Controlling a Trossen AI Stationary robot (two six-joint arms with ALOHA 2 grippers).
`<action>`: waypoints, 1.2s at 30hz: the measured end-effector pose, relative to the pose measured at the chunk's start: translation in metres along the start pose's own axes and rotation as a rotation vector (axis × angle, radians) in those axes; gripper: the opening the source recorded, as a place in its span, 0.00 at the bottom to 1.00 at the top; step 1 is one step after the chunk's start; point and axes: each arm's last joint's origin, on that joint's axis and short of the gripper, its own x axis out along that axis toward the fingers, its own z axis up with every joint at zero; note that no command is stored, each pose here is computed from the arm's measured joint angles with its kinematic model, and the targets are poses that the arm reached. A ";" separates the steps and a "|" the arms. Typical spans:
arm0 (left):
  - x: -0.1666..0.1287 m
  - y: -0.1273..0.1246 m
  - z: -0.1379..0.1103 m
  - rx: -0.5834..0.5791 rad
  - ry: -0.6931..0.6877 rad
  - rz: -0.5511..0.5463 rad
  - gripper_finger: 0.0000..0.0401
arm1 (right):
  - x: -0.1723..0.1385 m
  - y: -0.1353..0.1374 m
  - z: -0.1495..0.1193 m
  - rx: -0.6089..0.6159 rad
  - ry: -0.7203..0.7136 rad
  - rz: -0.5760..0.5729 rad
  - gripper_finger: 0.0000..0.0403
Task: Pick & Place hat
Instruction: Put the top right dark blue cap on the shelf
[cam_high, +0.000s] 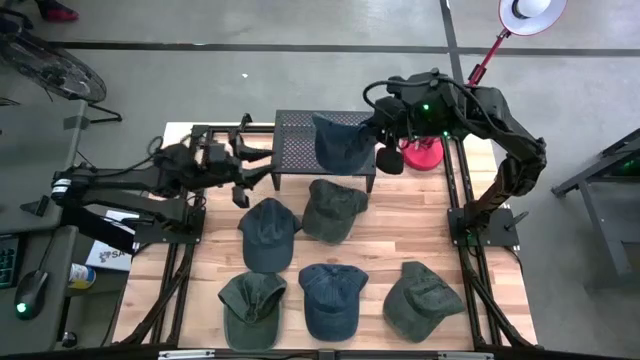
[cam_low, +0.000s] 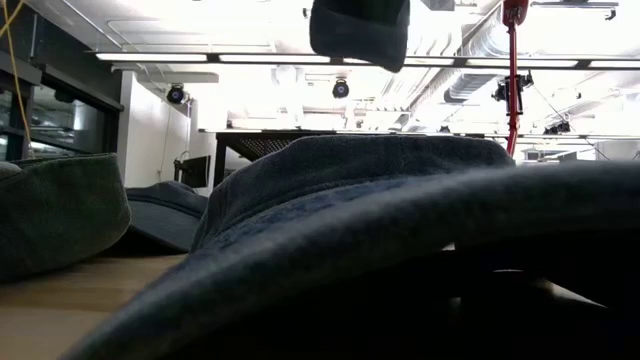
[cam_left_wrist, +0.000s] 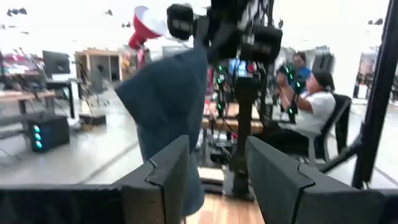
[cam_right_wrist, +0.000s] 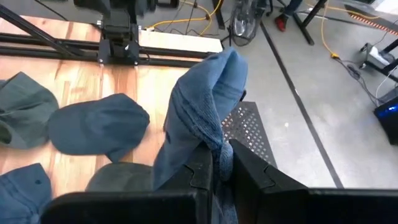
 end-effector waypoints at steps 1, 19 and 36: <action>-0.003 0.001 0.003 0.003 -0.015 0.002 0.39 | 0.001 -0.003 -0.001 0.005 0.003 0.003 0.06; -0.023 0.004 0.019 0.011 -0.083 0.020 0.39 | 0.033 -0.046 -0.015 0.016 0.108 0.022 0.06; -0.023 0.004 0.019 0.011 -0.078 0.019 0.39 | 0.074 -0.079 -0.035 0.042 0.232 0.060 0.06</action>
